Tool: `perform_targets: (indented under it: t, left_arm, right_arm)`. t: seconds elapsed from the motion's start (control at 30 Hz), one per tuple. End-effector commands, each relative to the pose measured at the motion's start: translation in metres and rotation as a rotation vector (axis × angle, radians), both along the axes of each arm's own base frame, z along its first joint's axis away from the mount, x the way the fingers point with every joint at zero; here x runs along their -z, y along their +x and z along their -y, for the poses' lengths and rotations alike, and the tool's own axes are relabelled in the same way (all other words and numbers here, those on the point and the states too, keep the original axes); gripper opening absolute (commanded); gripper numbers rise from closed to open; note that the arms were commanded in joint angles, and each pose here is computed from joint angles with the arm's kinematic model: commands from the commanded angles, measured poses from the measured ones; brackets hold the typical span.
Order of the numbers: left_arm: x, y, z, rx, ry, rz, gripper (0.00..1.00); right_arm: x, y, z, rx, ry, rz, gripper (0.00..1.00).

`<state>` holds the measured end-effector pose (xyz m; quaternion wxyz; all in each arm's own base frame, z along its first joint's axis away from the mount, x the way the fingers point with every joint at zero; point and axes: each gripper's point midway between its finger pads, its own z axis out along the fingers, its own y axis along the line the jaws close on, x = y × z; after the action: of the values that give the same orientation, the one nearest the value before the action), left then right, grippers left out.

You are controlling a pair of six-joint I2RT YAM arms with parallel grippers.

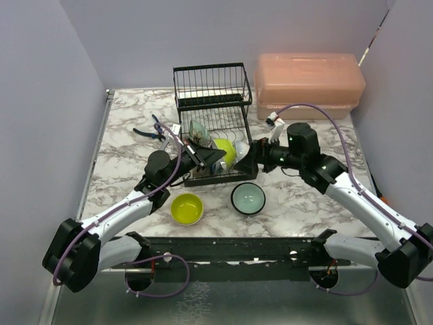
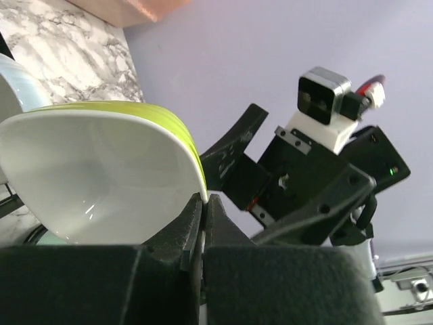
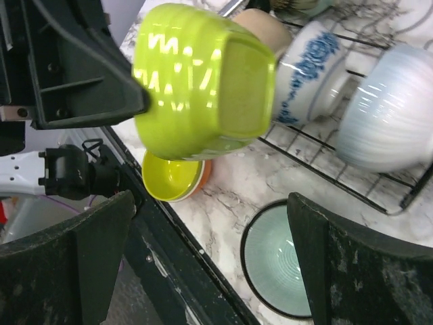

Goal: Load the bowls into the dish rack
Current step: Turn the bowl upside down on the dish rack.

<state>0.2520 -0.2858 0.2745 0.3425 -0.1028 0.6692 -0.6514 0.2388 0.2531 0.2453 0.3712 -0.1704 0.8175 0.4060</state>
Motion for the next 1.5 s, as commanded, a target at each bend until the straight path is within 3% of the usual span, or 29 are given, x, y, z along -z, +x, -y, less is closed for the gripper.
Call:
perform_targets:
  t: [0.0, 0.33, 0.57, 0.83, 1.13, 1.3, 1.47]
  left_arm:
    - [-0.025, 0.002, -0.02, -0.072, -0.128, -0.006, 0.0]
    - [-0.018, -0.003, -0.028, -0.08, -0.151, -0.049, 0.0]
    - [-0.019, 0.001, -0.029, -0.093, -0.149, -0.052, 0.0]
    - [-0.019, 0.005, -0.028, -0.091, -0.145, -0.062, 0.0]
    - [-0.013, 0.01, -0.028, -0.103, -0.134, -0.077, 0.0]
    - [-0.012, 0.012, -0.029, -0.108, -0.128, -0.078, 0.0]
    - [-0.009, 0.014, -0.031, -0.117, -0.121, -0.084, 0.0]
  right_arm:
    - [-0.014, 0.019, -0.018, 0.064, -0.068, 0.141, 1.0]
    - [-0.01, 0.03, -0.067, 0.028, -0.192, 0.276, 1.0]
    - [-0.015, 0.03, -0.084, -0.002, -0.163, 0.338, 0.95]
    - [-0.002, 0.02, -0.096, -0.043, -0.241, 0.412, 0.63]
    - [0.0, 0.018, -0.106, -0.072, -0.247, 0.405, 0.41]
    - [0.001, 0.016, -0.111, -0.086, -0.24, 0.377, 0.02]
    - [0.005, 0.014, -0.115, -0.093, -0.233, 0.341, 0.0]
